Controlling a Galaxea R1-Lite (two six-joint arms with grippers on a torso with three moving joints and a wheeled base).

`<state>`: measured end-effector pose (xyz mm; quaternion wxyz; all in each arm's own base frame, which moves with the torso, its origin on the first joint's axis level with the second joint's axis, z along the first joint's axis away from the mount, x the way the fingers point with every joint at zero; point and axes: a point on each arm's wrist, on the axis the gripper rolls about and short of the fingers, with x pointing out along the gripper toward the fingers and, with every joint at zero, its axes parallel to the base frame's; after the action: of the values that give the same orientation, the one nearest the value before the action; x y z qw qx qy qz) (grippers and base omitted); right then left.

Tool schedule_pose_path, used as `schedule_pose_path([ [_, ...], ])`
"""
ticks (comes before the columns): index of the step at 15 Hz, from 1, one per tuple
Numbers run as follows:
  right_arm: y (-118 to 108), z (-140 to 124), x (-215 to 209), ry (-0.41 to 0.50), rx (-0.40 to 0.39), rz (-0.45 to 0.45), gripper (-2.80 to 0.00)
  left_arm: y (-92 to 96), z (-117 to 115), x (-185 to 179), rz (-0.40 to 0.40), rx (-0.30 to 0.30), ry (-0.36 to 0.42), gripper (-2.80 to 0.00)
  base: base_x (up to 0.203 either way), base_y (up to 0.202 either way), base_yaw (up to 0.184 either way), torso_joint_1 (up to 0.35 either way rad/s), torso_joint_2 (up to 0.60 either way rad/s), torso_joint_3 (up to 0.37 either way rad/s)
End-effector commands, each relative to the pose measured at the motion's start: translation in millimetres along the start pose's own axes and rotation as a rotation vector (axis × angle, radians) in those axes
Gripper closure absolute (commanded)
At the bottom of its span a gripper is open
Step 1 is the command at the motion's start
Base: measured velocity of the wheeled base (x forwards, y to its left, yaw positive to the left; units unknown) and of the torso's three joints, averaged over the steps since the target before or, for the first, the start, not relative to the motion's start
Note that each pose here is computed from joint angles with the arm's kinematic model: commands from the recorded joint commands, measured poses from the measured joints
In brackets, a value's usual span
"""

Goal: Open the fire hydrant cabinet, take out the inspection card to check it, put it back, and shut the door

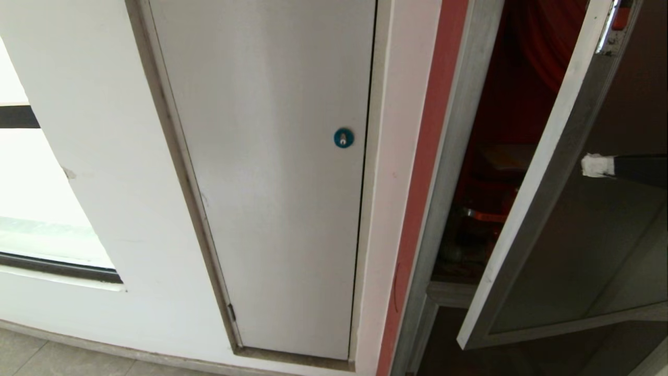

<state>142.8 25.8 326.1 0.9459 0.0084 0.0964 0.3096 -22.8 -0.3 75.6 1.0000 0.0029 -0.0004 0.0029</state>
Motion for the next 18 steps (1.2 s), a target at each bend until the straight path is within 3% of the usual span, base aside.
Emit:
schedule_pose_path([
  [1, -7.3, -0.4, 24.6, 0.028, 0.005, -0.015, 0.00, 0.0, -0.4, 0.1, 0.000, 0.000, 0.001, 0.00, 0.000, 0.000, 0.000, 0.000, 0.00, 0.000],
  [7, -31.6, 0.9, 73.6, -0.022, -0.025, -0.208, 0.00, 0.0, -0.4, 0.2, 0.000, 0.000, 0.002, 0.00, 0.000, 0.000, 0.000, 0.000, 0.00, 0.000],
  [13, -56.0, -7.2, 117.8, -0.035, -0.062, -0.309, 0.00, 0.0, -0.4, 0.1, 0.000, 0.000, 0.001, 0.00, 0.000, 0.000, 0.000, 0.000, 0.00, 0.000],
  [16, -68.8, -10.3, 139.8, -0.082, -0.076, -0.388, 0.00, 0.0, -0.4, 0.2, 0.000, 0.000, 0.002, 0.00, 0.000, 0.000, 0.000, 0.000, 0.00, 0.000],
  [18, -71.4, -11.8, 144.4, -0.081, -0.076, -0.393, 0.00, 0.0, -0.4, 0.2, 0.000, 0.000, 0.002, 0.00, 0.000, 0.000, 0.000, 0.000, 0.00, 0.000],
])
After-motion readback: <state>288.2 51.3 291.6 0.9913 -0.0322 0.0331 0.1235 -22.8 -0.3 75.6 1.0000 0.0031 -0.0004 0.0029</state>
